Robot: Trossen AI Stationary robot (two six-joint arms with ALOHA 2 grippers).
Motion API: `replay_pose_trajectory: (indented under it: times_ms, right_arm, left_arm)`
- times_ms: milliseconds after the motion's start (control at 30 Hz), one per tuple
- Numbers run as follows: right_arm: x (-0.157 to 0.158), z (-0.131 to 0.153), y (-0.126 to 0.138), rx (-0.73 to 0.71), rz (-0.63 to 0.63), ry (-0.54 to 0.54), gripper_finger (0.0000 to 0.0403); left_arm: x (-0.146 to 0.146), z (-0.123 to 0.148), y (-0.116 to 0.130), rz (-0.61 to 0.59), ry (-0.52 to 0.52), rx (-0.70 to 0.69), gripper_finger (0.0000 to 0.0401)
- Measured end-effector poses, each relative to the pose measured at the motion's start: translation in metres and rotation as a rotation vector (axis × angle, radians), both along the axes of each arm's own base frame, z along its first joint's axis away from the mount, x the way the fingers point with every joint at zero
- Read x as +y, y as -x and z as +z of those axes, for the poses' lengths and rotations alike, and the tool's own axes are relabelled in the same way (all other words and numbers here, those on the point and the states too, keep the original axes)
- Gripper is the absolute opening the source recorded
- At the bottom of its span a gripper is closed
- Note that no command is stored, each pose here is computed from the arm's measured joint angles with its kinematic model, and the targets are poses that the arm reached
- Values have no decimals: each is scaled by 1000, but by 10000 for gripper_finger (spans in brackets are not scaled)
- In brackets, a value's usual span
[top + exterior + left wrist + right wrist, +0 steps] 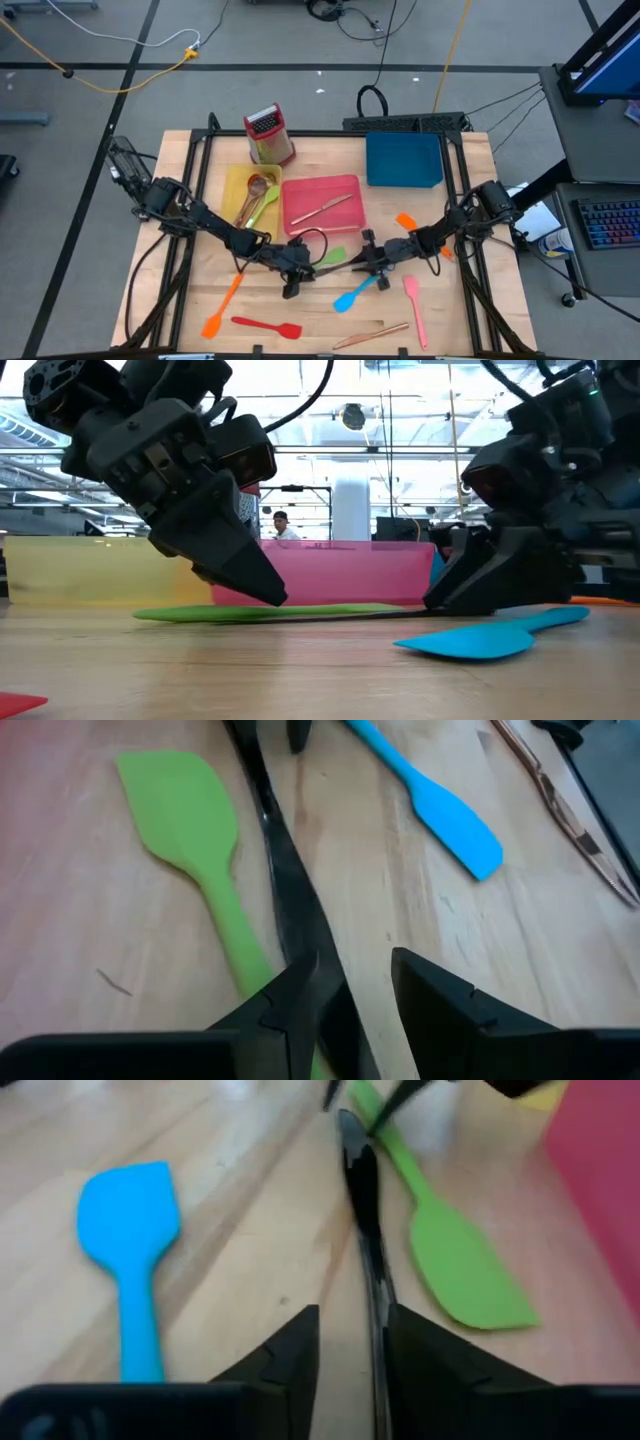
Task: Pick & Place Kitchen Items
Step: Put the black table knife into the pink bin
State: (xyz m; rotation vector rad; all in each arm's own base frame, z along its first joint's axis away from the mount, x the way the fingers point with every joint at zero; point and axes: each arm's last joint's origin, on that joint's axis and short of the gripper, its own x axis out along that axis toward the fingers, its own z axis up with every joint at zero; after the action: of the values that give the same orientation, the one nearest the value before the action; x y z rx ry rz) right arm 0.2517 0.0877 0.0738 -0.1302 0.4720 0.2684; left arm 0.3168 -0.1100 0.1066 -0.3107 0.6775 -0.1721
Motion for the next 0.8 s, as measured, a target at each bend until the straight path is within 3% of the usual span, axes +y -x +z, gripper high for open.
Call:
replay_pose_trajectory:
  times_ms: [300,800]
  right_arm:
    - [11,20,-27,-124,49,54,129]
    - [5,-7,-40,26,-11,41,118]
  left_arm:
    - [0,2,-1,23,37,-12,134]
    - [-1,5,-3,18,44,-48,134]
